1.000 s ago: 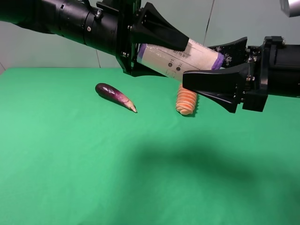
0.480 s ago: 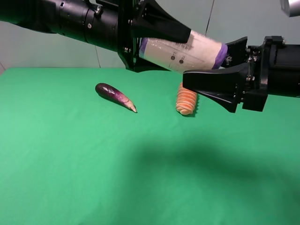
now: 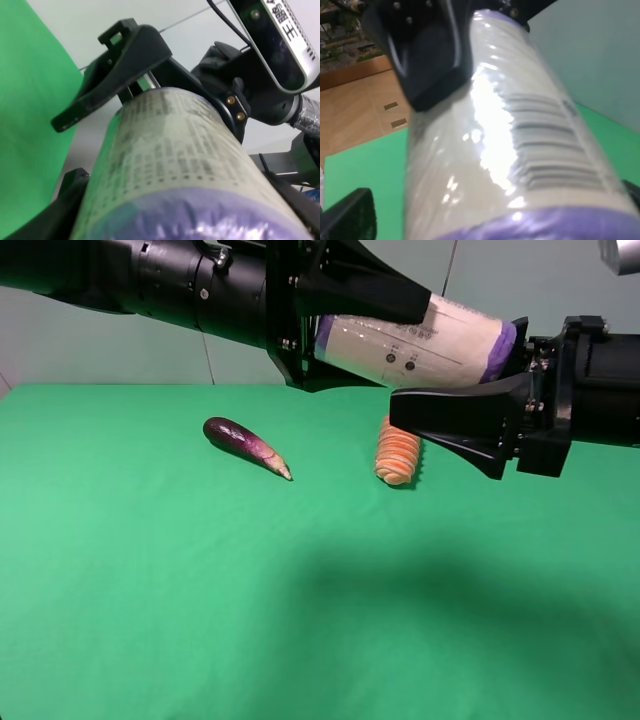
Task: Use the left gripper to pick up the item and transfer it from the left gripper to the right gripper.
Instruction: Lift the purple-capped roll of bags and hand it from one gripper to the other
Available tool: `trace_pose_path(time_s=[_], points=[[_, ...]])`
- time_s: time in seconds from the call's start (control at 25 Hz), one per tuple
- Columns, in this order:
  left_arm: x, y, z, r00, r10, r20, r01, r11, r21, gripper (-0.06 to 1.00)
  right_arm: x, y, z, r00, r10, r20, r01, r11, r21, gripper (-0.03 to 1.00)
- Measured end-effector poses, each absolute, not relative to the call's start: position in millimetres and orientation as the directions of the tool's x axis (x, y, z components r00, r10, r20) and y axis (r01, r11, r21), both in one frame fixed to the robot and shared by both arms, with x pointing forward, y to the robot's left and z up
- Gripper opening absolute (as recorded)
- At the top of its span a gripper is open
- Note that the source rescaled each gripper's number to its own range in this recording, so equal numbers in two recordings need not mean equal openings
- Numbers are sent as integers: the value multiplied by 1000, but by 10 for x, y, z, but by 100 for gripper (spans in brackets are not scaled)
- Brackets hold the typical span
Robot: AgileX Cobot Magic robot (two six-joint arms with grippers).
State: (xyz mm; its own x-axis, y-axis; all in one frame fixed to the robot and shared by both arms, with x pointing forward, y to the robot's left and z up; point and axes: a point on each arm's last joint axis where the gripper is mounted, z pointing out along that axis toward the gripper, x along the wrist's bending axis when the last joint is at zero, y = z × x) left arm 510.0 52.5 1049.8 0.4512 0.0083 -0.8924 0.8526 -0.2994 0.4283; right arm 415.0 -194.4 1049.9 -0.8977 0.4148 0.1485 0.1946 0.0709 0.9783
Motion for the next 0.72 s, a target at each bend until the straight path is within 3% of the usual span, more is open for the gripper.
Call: trace_pose_path(time_s=[0.52,0.56,0.6,0.64,0.68,0.72], points=[[5043,464,10498,451,-2,-892,846,-319,428,0,4150,-1944,10499,-898,415,149,195,71,978,99],[5043,464,10498,451,-2,-892,846,-319,428,0,4150,-1944,10499,-898,415,149,195,71,978,85],[5043,464,10498,452,-1,-892,845,-320,428,0,4150,-1944,10499,-898,415,149,195,71,978,62],[5042,464,10496,453,0,-892,844,-321,429,0,4150,-1943,10500,-898,414,149,194,70,978,26],[5042,465,10494,453,1,-891,844,-322,429,0,4145,-1942,10499,-901,409,146,192,74,979,0],[5042,465,10494,453,1,-891,844,-322,429,0,4144,-1941,10498,-903,407,135,182,79,980,2]])
